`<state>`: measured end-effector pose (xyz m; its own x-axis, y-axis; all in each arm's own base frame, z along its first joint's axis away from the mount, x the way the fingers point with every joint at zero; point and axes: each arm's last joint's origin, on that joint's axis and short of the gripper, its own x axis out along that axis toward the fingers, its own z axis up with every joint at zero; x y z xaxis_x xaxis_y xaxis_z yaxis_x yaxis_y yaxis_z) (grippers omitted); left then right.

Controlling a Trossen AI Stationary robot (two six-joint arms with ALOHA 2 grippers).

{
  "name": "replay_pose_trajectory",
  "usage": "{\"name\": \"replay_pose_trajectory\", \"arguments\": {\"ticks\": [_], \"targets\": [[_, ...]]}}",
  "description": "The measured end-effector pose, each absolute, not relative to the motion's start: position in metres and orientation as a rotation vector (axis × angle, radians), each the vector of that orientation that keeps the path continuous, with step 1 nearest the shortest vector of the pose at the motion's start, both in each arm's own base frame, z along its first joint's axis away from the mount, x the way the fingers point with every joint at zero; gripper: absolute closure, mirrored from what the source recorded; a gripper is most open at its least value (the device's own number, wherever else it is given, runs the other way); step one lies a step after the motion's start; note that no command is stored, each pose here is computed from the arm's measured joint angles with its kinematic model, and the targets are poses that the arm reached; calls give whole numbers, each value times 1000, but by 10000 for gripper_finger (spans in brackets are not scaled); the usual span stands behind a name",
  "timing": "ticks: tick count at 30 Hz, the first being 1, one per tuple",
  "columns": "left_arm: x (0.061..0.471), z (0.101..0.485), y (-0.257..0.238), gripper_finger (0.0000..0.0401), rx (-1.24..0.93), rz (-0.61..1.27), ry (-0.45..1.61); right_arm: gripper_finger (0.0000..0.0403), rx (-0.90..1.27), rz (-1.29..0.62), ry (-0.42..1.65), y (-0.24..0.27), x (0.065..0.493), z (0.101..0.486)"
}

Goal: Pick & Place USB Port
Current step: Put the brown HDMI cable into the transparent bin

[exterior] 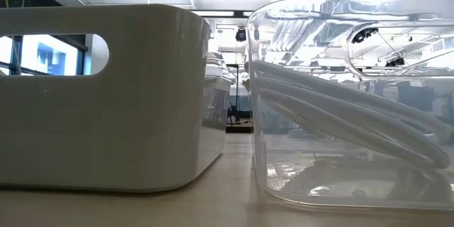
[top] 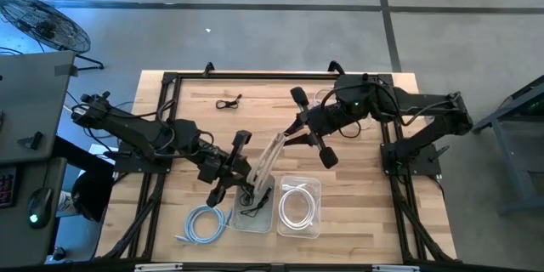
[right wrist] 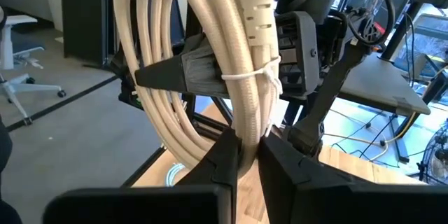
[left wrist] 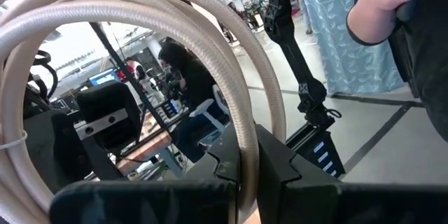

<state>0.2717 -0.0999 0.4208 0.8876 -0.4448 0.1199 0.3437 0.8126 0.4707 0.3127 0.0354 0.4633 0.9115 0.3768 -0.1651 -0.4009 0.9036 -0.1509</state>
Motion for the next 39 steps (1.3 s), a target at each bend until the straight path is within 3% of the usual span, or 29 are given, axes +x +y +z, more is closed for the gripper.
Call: {"name": "replay_pose_trajectory", "arguments": {"ticks": [9,18,39], "targets": [[272,420,-99,384,447,-388,-209,375,-167,343,134,34,313,464],[251,435,-90,321,379,-346,-223,375,-148,309,101,33,311,474],[196,454,-67,239,401,-243,-171,375,-156,222,72,34,297,486]]}}
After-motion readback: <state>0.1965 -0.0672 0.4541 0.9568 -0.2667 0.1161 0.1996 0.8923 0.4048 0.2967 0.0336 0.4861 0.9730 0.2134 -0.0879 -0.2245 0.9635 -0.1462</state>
